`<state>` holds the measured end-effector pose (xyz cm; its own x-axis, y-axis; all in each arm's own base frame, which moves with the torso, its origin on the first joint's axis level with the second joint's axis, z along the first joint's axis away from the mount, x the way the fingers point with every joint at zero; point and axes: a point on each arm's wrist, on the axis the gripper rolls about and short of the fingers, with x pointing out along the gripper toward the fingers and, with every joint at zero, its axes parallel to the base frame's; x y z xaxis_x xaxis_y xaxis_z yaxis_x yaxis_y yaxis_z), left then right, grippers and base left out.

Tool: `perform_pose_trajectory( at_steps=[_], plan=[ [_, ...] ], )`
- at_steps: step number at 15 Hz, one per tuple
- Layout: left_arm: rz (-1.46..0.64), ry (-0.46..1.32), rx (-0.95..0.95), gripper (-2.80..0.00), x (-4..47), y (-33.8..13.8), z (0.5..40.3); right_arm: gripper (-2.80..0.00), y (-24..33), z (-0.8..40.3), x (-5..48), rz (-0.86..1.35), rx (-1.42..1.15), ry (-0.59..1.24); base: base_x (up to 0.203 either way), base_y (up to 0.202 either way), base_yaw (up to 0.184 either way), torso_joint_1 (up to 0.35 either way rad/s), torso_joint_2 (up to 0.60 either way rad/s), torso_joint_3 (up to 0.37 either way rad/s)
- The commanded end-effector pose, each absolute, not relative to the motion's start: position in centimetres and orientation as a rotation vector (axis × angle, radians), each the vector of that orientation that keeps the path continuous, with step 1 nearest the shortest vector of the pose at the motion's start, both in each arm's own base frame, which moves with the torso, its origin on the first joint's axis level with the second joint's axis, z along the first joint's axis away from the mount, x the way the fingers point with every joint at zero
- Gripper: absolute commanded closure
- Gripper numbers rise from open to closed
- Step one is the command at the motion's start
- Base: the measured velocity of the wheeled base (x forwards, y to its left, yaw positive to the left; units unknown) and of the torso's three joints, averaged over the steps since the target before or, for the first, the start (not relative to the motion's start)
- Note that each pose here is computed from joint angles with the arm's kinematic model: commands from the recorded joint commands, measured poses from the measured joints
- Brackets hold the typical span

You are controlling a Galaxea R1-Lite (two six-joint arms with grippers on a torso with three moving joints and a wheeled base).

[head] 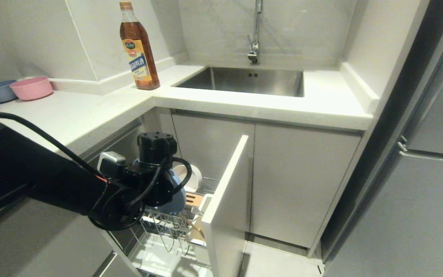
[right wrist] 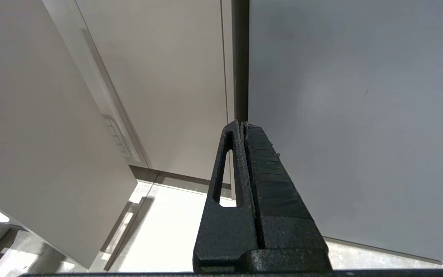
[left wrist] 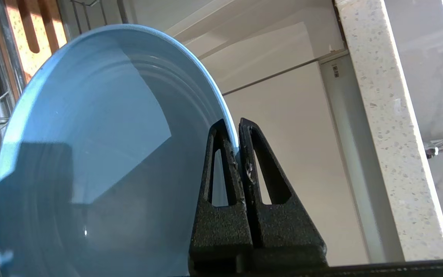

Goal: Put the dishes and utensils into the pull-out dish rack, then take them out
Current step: Pick up the plate and place it in the cupboard

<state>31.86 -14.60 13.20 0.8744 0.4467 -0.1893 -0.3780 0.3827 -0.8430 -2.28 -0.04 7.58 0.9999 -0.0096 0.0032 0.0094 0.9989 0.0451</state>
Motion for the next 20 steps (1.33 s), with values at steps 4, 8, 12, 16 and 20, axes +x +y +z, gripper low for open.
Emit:
perform_pose_trajectory(
  at_steps=[4, 8, 12, 16, 20],
  plan=[
    [0.532, -0.074, -1.056, 0.0, 32.03, -14.7, 12.83, 0.0, -0.04, 7.58, -2.28, -0.009, 0.045, -0.003, 0.0, 0.0, 0.0, 0.0, 0.0, 0.0],
    [0.54, -0.076, -1.054, 0.0, 32.15, -14.46, 12.77, 0.0, -0.04, 7.58, -2.28, -0.009, 0.045, -0.003, 0.0, 0.0, 0.0, 0.0, 0.0, 0.0],
    [0.542, -0.07, -1.046, 0.0, 32.18, -14.48, 12.63, 0.0, -0.04, 7.58, -2.28, -0.009, 0.046, -0.003, 0.0, 0.0, 0.0, 0.0, 0.0, 0.0],
    [0.549, -0.061, -1.037, -2.8, 32.17, -14.47, 12.44, 0.0, -0.04, 7.58, -2.28, -0.009, 0.045, -0.003, 0.0, 0.0, 0.0, 0.0, 0.0, 0.0],
    [0.555, -0.056, -1.032, -2.8, 32.17, -14.41, 12.4, 0.0, -0.04, 7.58, -2.28, -0.009, 0.046, -0.003, 0.0, 0.0, 0.0, 0.0, 0.0, 0.0]
  ],
)
